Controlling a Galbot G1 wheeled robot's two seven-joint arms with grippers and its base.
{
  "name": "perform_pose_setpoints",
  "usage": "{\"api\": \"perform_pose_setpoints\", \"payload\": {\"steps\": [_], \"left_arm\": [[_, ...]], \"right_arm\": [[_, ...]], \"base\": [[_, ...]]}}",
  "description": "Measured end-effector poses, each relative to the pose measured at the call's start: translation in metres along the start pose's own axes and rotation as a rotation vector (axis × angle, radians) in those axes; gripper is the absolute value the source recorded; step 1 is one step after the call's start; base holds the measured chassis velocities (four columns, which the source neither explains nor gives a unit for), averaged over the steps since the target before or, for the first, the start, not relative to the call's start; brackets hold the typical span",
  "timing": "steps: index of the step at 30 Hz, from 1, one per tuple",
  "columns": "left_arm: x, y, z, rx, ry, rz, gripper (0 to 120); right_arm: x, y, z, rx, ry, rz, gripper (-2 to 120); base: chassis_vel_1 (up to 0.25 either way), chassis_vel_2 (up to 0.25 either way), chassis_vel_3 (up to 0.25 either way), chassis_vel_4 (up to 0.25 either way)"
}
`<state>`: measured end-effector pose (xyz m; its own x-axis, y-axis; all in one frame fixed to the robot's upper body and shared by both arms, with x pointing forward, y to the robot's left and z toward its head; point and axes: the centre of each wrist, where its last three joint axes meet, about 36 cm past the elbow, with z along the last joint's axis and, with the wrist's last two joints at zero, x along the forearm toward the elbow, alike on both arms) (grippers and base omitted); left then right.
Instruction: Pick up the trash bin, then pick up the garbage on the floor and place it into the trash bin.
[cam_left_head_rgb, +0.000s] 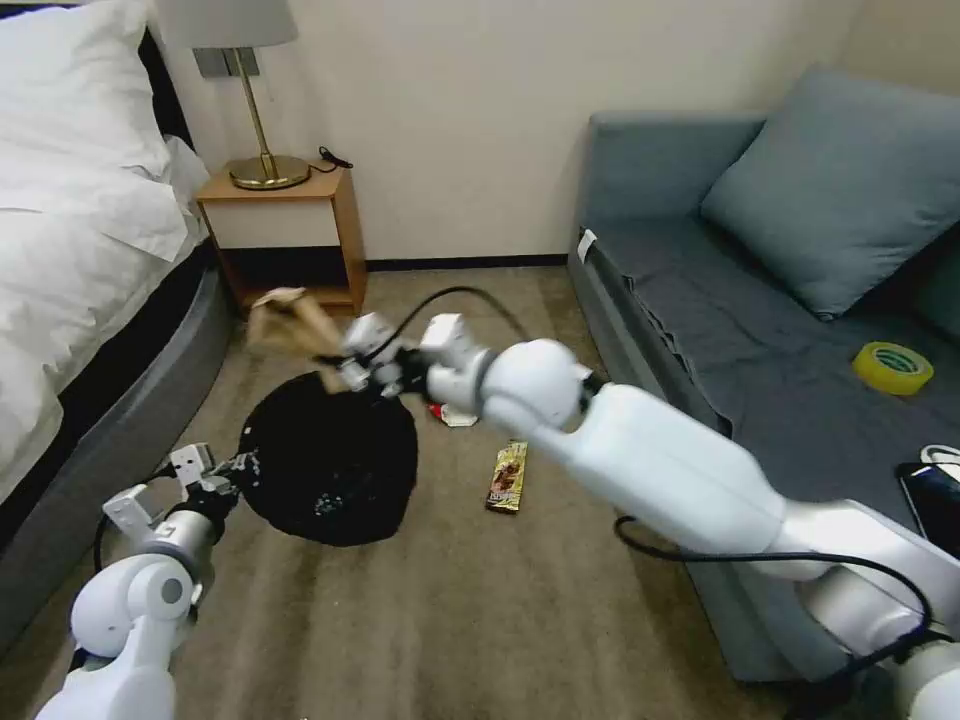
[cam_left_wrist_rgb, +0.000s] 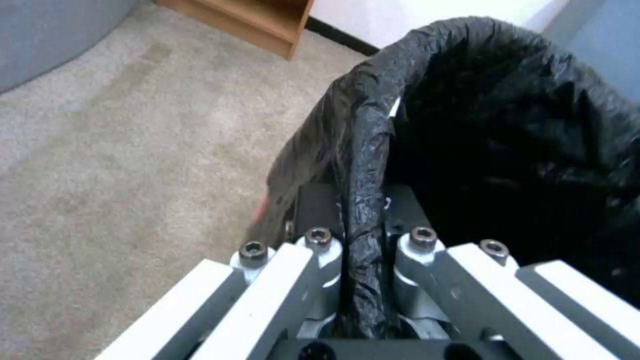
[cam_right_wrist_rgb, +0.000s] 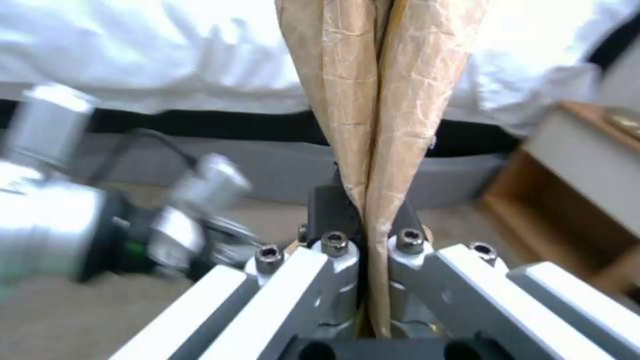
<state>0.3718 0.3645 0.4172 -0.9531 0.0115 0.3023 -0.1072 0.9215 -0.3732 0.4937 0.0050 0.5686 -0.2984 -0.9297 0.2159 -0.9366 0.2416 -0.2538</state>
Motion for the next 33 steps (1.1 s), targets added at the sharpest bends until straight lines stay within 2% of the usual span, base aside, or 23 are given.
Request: {"api": "perform_pose_setpoints", "payload": {"steps": [6,14,17,18,22,24,26,27,30,31,33], "left_arm": [[0.001,-0.005,0.0,0.006,-0.003,0.008,4],[0.008,-0.001,-0.001,0.031,0.005,0.005,4],[0.011,0.001,-0.001,0.043,0.014,0.01,4],[0.011,0.001,-0.001,0.043,0.014,0.01,4],[0.012,0.001,-0.002,0.055,0.016,0.017,4],[0.013,0.001,-0.002,0.057,0.015,0.018,4],[0.013,0.002,-0.003,0.062,0.012,0.02,4],[0.013,0.002,-0.003,0.062,0.012,0.02,4],[0.014,0.002,-0.005,0.074,0.01,0.027,4],[0.014,0.002,-0.005,0.074,0.01,0.027,4],[0.015,0.003,-0.007,0.077,0.009,0.028,4]], "right_arm": [[-0.017,0.023,0.013,-0.015,0.018,-0.05,0],[-0.024,0.028,0.045,-0.03,0.068,-0.034,0],[-0.026,0.029,0.055,-0.034,0.084,-0.023,14],[-0.026,0.029,0.055,-0.034,0.084,-0.023,14],[-0.026,0.029,0.061,-0.029,0.097,-0.01,32],[-0.026,0.03,0.063,-0.026,0.102,-0.006,35],[-0.026,0.031,0.067,-0.027,0.109,-0.003,45],[-0.026,0.031,0.067,-0.027,0.109,-0.003,45],[-0.026,0.033,0.071,-0.029,0.116,-0.001,61],[-0.026,0.033,0.071,-0.029,0.116,-0.001,61],[-0.027,0.034,0.073,-0.034,0.119,0.001,70]], "base": [[0.0,0.0,0.0,0.0],[0.0,0.0,0.0,0.0],[0.0,0.0,0.0,0.0],[0.0,0.0,0.0,0.0],[0.0,0.0,0.0,0.0],[0.0,0.0,0.0,0.0],[0.0,0.0,0.0,0.0],[0.0,0.0,0.0,0.0],[0.0,0.0,0.0,0.0],[0.0,0.0,0.0,0.0],[0.0,0.0,0.0,0.0]]}}
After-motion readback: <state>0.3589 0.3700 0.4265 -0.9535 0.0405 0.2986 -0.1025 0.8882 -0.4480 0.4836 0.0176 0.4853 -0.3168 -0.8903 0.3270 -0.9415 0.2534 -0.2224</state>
